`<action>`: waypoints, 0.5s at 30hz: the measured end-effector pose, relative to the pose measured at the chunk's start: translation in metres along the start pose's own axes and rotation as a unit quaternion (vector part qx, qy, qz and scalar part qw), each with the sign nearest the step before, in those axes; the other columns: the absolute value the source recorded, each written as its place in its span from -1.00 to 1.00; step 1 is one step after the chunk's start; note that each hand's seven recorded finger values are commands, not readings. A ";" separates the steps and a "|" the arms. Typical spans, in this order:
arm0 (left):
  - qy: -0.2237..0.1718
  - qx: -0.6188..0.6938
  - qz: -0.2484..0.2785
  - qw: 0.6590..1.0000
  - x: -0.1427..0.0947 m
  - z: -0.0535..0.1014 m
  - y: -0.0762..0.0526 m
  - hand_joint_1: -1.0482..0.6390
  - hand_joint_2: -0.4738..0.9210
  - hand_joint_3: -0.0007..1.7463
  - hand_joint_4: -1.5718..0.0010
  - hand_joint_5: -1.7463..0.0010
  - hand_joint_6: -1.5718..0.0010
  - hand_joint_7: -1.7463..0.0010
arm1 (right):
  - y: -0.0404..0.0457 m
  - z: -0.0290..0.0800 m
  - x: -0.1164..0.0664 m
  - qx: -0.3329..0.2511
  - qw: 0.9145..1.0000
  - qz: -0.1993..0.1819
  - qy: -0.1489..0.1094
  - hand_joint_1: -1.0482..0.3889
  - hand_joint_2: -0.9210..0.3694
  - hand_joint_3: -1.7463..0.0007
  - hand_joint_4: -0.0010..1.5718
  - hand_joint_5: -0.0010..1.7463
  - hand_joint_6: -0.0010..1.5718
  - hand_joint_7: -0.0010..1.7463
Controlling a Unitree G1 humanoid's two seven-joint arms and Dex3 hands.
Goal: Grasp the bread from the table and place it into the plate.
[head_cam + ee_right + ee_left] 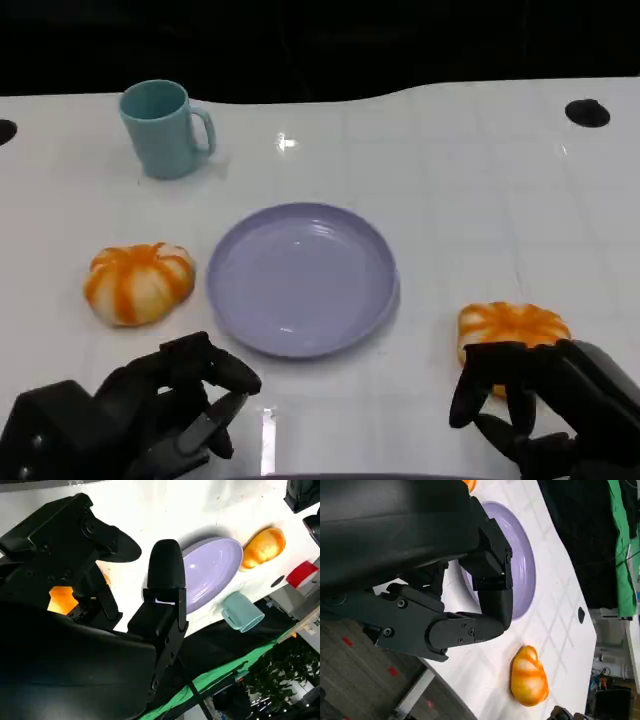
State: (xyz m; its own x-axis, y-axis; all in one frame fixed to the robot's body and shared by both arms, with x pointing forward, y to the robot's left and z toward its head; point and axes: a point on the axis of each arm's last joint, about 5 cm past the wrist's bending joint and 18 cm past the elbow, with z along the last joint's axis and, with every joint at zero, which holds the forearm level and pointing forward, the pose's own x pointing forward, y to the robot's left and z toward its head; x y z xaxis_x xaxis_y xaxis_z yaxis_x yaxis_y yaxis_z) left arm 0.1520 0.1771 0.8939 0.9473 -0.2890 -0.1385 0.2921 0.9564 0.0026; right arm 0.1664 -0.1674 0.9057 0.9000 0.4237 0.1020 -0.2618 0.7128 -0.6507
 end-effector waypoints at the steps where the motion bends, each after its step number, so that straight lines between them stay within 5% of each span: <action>1: 0.000 0.000 0.000 1.000 0.000 0.000 0.000 -0.28 1.00 -0.46 0.21 -1.00 0.19 -0.43 | 0.0000 0.000 0.000 0.000 1.000 0.000 0.001 0.38 -0.14 -0.29 0.14 0.97 0.10 0.34; 10: 0.000 0.000 0.000 1.000 0.000 0.000 0.000 -0.27 1.00 -0.46 0.22 -1.00 0.22 -0.46 | 0.0000 0.000 0.000 0.001 1.000 0.000 0.003 0.39 -0.16 -0.23 0.10 0.97 0.08 0.20; 15: 0.000 0.000 0.000 1.000 0.000 0.000 0.000 -0.26 1.00 -0.47 0.21 -1.00 0.21 -0.46 | -0.0023 0.004 0.001 0.002 1.000 -0.007 0.006 0.36 -0.26 -0.06 -0.10 0.63 0.00 -0.04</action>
State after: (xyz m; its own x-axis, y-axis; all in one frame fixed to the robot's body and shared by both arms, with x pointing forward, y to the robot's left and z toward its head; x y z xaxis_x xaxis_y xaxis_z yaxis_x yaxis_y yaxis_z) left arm 0.1520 0.1773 0.8938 0.9472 -0.2891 -0.1388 0.2922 0.9564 0.0017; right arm 0.1665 -0.1666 0.9101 0.9079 0.4065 0.1026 -0.2499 0.7211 -0.6462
